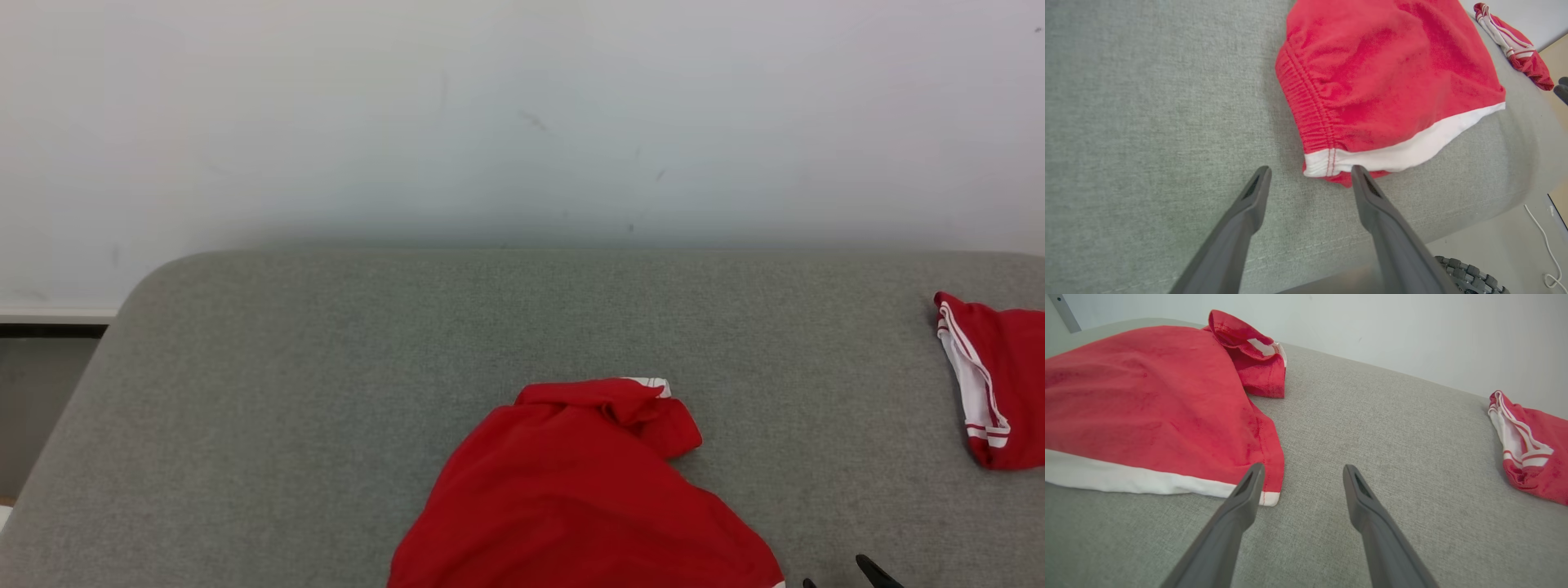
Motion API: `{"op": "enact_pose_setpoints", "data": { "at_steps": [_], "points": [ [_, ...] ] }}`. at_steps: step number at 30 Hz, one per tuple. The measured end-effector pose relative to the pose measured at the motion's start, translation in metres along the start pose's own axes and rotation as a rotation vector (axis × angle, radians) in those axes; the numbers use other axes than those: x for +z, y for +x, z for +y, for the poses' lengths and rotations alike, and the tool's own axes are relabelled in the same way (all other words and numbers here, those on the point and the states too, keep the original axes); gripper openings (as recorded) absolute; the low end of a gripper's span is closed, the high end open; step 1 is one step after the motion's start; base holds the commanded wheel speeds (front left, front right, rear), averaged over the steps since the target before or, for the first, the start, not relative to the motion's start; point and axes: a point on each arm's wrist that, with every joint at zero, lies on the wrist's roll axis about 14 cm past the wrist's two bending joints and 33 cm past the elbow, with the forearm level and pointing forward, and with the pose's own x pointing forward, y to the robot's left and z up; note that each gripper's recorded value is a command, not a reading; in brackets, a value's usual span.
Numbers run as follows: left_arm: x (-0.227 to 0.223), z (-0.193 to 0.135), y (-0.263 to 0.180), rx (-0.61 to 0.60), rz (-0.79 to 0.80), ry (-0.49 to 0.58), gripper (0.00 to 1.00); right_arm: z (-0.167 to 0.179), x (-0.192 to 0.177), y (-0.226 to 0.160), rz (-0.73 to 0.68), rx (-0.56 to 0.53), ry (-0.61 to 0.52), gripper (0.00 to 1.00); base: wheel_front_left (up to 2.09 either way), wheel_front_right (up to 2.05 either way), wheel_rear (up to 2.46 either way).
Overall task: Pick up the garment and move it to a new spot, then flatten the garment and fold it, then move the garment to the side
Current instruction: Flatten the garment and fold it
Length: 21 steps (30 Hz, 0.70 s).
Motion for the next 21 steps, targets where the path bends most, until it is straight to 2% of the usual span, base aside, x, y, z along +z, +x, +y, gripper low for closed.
{"op": "enact_pose_setpoints", "data": {
  "at_steps": [5, 21],
  "points": [
    [-0.015, -0.006, 0.005, -0.031, 0.063, -0.015, 1.0, 0.01, -0.012, 0.009, 0.049, 0.047, 0.014, 1.0, 0.0, 0.0, 0.0],
    [-0.014, -0.007, 0.031, -0.082, 0.079, -0.025, 1.0, 0.027, -0.029, 0.036, 0.113, 0.124, 0.027, 1.0, 0.0, 0.0, 0.0]
  ]
}}
